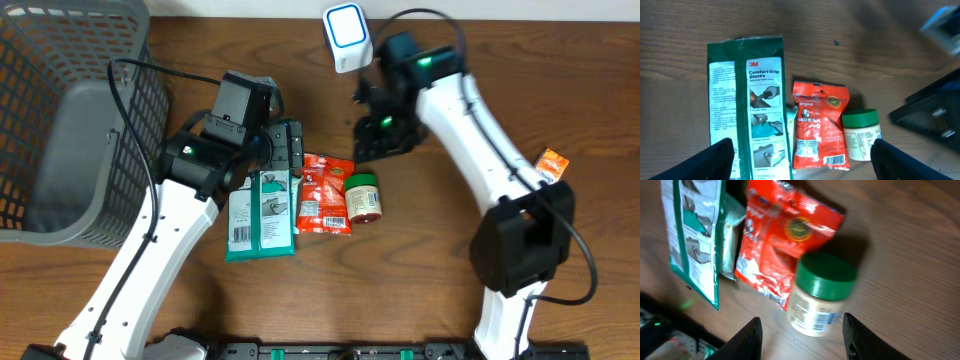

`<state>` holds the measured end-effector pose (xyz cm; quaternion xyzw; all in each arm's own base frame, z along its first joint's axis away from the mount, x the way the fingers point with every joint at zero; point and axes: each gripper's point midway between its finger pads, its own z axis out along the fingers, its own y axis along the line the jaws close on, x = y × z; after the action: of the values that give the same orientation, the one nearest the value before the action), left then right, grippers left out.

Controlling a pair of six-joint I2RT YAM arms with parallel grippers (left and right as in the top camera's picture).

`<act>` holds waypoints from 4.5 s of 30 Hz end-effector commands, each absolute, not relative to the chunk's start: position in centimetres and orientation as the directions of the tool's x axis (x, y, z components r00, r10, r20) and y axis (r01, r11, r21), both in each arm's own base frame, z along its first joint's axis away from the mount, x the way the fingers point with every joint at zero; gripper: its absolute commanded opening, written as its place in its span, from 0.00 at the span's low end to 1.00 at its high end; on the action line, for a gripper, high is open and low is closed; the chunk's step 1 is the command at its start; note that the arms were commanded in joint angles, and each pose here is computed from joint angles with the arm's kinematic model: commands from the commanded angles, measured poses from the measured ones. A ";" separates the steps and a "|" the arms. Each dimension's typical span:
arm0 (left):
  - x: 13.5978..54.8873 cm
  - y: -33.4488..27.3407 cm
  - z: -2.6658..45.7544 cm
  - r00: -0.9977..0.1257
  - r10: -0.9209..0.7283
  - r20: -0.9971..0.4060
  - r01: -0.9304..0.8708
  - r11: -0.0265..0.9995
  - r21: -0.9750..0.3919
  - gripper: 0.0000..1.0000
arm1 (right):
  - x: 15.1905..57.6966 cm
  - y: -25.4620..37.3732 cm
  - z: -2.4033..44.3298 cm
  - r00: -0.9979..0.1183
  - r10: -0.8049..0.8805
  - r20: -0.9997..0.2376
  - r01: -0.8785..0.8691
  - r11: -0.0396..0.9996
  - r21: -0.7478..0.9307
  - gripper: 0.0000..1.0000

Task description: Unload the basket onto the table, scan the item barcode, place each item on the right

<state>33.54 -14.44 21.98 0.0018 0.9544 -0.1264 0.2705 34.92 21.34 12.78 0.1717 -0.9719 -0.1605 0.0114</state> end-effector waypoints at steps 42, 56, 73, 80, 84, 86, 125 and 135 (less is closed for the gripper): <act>33.8 -14.6 22.5 -0.847 -0.050 -0.530 0.090 0.968 -0.236 0.87 | 32.6 20.0 9.3 -0.964 -0.261 0.058 -0.247 0.952 0.180 0.99; 33.8 -14.6 22.5 -0.847 -0.051 -0.529 0.089 0.968 -0.236 0.87 | 30.4 20.6 5.0 -0.962 -0.248 0.114 -0.218 0.949 0.228 0.86; 33.8 -14.6 22.5 -0.847 -0.050 -0.530 0.090 0.968 -0.236 0.88 | 30.4 20.9 3.7 -0.970 -0.221 0.100 -0.193 0.953 0.232 0.67; 33.8 -14.6 22.5 -0.847 -0.051 -0.529 0.089 0.968 -0.236 0.87 | 31.9 20.1 4.8 -0.977 -0.206 0.057 -0.188 0.955 0.228 0.48; 33.8 -14.6 22.5 -0.847 -0.051 -0.529 0.089 0.968 -0.236 0.87 | 34.0 18.6 7.2 -0.977 -0.210 -0.024 -0.210 0.948 0.238 0.47; 33.8 -14.6 22.5 -0.847 -0.050 -0.530 0.090 0.968 -0.236 0.87 | 34.9 17.4 8.2 -0.979 -0.194 -0.064 -0.203 0.955 0.218 0.46; 33.8 -14.6 22.5 -0.847 -0.051 -0.529 0.089 0.968 -0.236 0.87 | 31.0 19.7 3.3 -0.993 -0.110 0.030 -0.087 0.901 0.425 0.99; 33.8 -14.6 22.5 -0.847 -0.050 -0.530 0.090 0.968 -0.236 0.87 | 32.0 19.6 2.4 -0.999 -0.047 -0.013 -0.049 0.932 0.360 0.99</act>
<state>33.55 -14.36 21.96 0.0048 0.9546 -0.1237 0.2711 32.84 19.23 3.08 0.0330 -0.9787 -0.2024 -0.0083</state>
